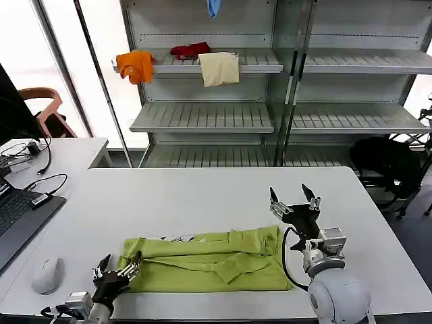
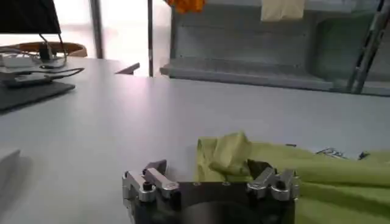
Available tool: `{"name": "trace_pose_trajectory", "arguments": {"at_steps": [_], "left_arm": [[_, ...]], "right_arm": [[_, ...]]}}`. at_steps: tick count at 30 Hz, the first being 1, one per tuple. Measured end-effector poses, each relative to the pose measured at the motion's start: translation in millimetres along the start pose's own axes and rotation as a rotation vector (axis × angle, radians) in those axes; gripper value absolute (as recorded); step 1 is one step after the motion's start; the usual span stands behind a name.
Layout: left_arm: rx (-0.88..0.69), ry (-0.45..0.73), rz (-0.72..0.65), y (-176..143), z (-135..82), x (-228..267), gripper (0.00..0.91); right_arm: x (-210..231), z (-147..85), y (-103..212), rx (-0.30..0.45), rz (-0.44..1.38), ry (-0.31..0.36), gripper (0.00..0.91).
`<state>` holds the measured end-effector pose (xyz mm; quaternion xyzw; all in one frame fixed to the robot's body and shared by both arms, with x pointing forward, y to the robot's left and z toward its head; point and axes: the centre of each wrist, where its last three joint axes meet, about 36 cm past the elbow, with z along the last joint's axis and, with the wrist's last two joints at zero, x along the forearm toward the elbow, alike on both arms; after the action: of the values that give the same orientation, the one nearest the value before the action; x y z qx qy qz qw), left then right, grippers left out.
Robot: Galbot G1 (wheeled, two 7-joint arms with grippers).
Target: Fold and organize the clothes.
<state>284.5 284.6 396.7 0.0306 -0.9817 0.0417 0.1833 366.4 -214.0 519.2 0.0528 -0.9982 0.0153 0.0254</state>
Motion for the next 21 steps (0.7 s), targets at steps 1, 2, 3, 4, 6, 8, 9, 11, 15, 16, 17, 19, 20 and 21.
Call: {"name": "trace_pose_trajectory", "arguments": {"at_steps": [1,2,3,4,6,8,9,11,15,16,17,19,20,21], "left_arm": [[0.001,-0.001,0.000,-0.2,0.8,0.0,0.000],[0.002,-0.002,0.000,-0.4,1.6,0.1,0.000],[0.003,-0.003,0.001,-0.8,2.6,0.2,0.000],[0.003,-0.004,0.003,-1.2,3.8,0.3,0.000],[0.004,-0.007,0.004,-1.6,5.6,0.2,0.000],[0.006,-0.010,0.007,-2.5,7.6,-0.2,0.000],[0.007,-0.012,0.008,-3.1,8.6,-0.5,0.000],[0.009,-0.016,0.009,-4.0,10.4,-1.0,0.000],[0.011,-0.030,0.015,-6.1,11.9,-1.2,0.000],[0.010,-0.034,0.018,-6.4,11.9,-1.2,0.000],[0.009,-0.038,0.018,-6.5,11.9,-1.2,0.000],[0.006,-0.049,0.018,-7.1,11.7,-0.9,0.000],[0.005,-0.055,0.018,-7.4,11.2,-0.5,0.000],[0.003,-0.064,0.019,-7.3,10.4,-0.2,0.000]], "right_arm": [[-0.3,0.2,-0.2,0.000,0.000,0.000,0.907],[-0.6,0.4,-0.3,0.000,0.001,0.000,0.907],[-0.9,0.5,-0.5,0.000,0.001,0.000,0.907],[-1.6,0.8,-0.7,0.000,0.002,0.000,0.907],[-2.2,1.3,-0.9,0.000,0.001,0.001,0.907],[-2.3,1.5,-0.9,0.001,-0.001,0.001,0.907],[-2.3,1.7,-0.9,0.001,-0.002,0.001,0.907],[-2.1,2.4,-0.7,0.003,-0.006,0.003,0.907],[-2.4,3.6,-0.8,0.006,-0.010,0.007,0.907],[-2.4,3.9,-0.8,0.007,-0.010,0.008,0.907],[-2.4,4.3,-1.0,0.009,-0.010,0.009,0.907],[-2.3,4.7,-1.2,0.010,-0.010,0.010,0.907],[-2.2,4.9,-1.1,0.010,-0.011,0.011,0.907],[-2.1,5.1,-1.2,0.011,-0.012,0.012,0.907]]}}
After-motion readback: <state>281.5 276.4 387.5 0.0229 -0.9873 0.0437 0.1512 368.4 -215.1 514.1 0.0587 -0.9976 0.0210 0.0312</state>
